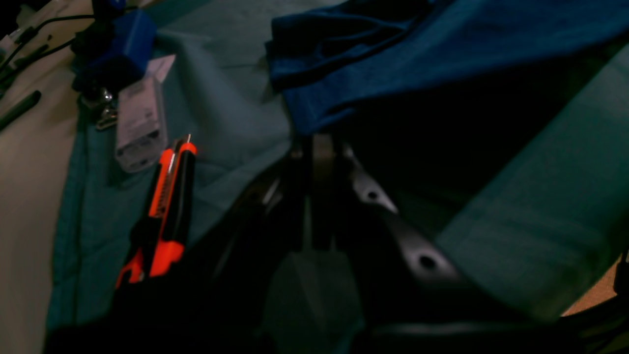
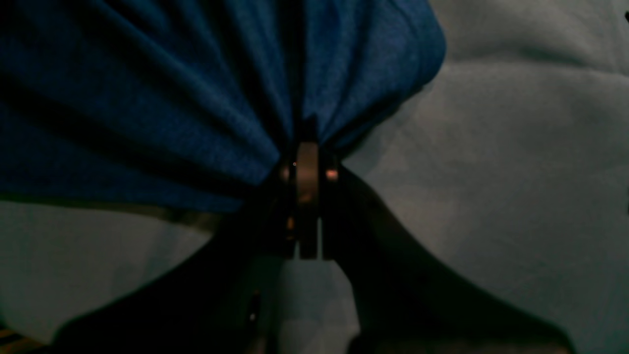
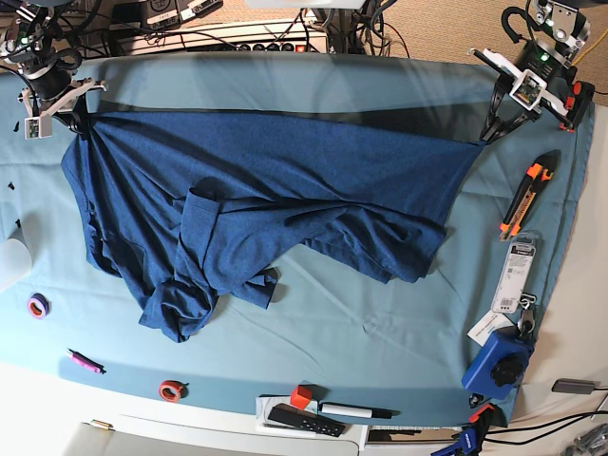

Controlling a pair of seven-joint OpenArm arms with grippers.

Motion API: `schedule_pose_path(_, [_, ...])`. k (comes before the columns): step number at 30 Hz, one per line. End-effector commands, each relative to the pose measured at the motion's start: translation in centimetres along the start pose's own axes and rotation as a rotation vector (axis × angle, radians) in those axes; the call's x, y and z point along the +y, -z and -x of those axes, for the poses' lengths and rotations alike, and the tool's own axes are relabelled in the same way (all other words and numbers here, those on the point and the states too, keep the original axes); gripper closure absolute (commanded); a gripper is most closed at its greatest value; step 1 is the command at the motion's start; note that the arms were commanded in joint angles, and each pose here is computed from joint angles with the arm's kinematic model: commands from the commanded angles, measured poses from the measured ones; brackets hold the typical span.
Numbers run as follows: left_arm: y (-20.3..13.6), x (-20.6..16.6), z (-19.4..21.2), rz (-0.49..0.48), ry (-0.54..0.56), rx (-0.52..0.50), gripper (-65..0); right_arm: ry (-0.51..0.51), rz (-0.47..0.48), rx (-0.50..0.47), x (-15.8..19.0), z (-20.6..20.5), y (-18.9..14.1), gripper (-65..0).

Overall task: Layout the t-shirt on the table in an organized manner, then fold the t-shirt properly
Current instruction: 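Open the left gripper and release the shirt edge, then move the left gripper over the shirt to the bunched sleeve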

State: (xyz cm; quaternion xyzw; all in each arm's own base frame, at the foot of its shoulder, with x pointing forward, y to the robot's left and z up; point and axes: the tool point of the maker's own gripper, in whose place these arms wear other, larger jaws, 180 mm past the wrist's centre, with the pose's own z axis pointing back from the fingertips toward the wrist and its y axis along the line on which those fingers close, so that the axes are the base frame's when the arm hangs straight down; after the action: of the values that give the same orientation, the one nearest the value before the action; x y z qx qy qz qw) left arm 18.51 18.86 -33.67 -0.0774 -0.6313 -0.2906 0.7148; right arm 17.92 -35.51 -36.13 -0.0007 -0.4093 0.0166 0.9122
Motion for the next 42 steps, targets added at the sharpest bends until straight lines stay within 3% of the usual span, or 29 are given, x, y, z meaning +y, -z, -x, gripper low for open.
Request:
schedule_pose_path(1, [-0.1, 0.6, -1.0, -0.008, 0.01, -0.035, 0.0, -0.021, 0.008, -0.043, -0.5, -1.5, -0.4, 0.0])
schedule_pose_path(4, [-0.1, 0.6, -1.0, -0.008, 0.01, -0.036, 0.0, -0.021, 0.008, -0.043, -0.5, -1.5, -0.4, 0.0])
schedule_pose_path(8, [-0.1, 0.6, -1.0, -0.009, 0.01, -0.036, -25.0, -0.021, 0.008, -0.043, -0.5, -1.5, -0.4, 0.0])
schedule_pose_path(10, [-0.1, 0.6, -1.0, -0.009, 0.011, -0.036, -32.7, -0.021, 0.008, -0.043, -0.5, -1.5, -0.4, 0.0])
schedule_pose_path(11, [-0.1, 0.6, -1.0, -0.01, 0.011, -0.036, -33.5, -0.021, 0.008, -0.043, -0.5, -1.5, -0.4, 0.0])
schedule_pose_path(20, [1.3, 2.7, -2.5, -0.074, 0.031, -0.099, -33.5, -0.021, 0.008, -0.04, -0.5, -1.5, -0.4, 0.0])
schedule_pose_path(26, [5.8, 3.4, -3.0, 0.045, -0.086, -0.044, -33.4, -0.021, 0.008, -0.039, -0.5, -1.5, -0.4, 0.0])
schedule_pose_path(32, [10.4, 5.3, -5.1, 0.071, -0.124, -0.026, -33.0, -0.021, 0.008, -0.04, -0.5, -1.5, -0.4, 0.0])
schedule_pose_path(36, [12.8, 2.2, -7.2, 0.211, -0.113, -0.078, -33.0, -0.021, 0.008, -0.04, -0.5, -1.5, -0.4, 0.0])
schedule_pose_path(42, [16.8, -6.9, -8.8, 0.429, -0.07, -0.091, -33.0, -0.02, 0.008, -0.04, -0.5, -1.5, -0.4, 0.0])
